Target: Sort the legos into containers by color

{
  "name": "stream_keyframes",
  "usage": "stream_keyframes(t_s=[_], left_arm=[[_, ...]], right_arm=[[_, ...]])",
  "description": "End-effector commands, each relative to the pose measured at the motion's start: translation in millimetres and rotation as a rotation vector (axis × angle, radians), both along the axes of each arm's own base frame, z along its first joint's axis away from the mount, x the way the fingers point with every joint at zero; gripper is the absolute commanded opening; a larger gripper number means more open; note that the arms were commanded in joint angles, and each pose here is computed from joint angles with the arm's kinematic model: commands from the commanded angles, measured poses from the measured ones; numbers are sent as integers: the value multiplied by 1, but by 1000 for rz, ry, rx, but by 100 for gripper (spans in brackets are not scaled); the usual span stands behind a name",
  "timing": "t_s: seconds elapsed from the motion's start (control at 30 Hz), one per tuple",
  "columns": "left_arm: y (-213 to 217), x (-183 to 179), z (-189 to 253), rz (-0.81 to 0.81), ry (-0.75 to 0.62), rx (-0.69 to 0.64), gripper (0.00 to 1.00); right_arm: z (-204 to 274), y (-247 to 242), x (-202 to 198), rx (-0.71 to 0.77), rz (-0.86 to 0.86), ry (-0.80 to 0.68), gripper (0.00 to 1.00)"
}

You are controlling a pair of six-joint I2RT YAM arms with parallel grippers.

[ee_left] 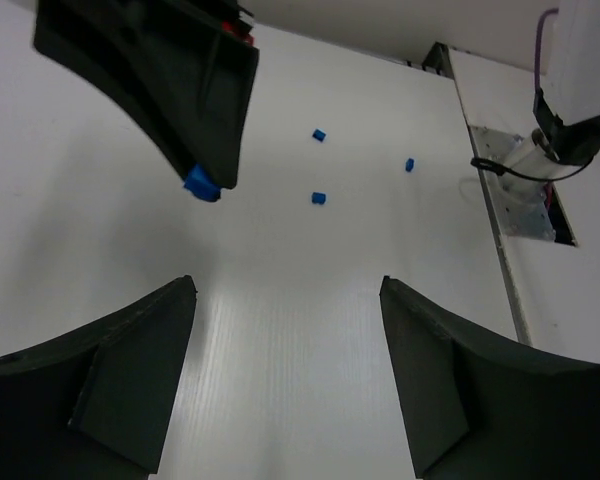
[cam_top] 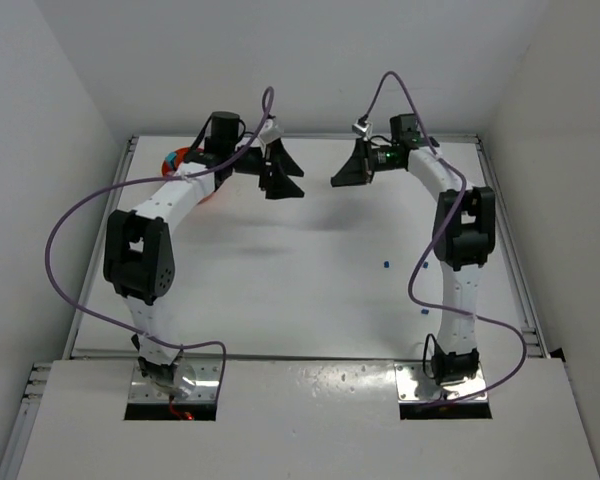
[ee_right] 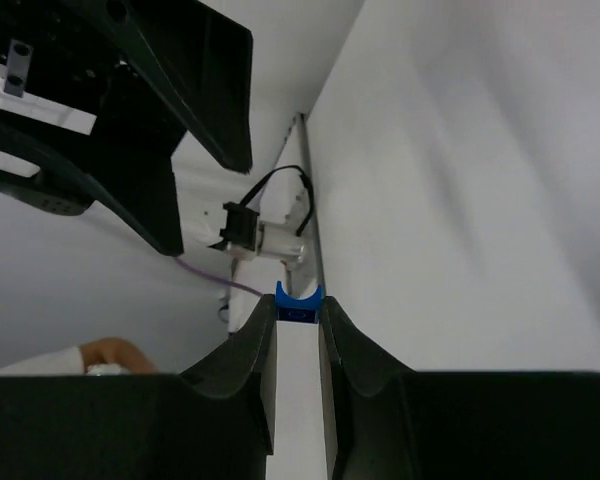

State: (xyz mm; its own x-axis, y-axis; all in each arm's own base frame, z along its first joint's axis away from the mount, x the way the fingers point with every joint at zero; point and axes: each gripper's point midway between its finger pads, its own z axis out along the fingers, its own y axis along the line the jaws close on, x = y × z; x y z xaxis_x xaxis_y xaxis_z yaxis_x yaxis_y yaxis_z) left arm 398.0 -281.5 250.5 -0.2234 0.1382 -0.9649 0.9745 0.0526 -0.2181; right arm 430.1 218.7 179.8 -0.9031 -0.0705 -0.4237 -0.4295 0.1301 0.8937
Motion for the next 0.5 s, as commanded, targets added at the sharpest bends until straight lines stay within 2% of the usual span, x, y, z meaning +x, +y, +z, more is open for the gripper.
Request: stream_keyframes(t_s=[0.0,0.17,0.33,0.47], left_arm=[[0,-22,4,-109,-134,-33,80],[3,-20,-3,-153,-218,-54,78],[5,-26,-15,-171,-256,-55,65],[7,-29,-15,-170,-329,-49,62]], right_arm=[[32,24,-19,177,199,109,0],[42,46,-31,173,267,93,0],[48,63,-51,164,318,101,0],[55,70,-60,163,343,78,0]])
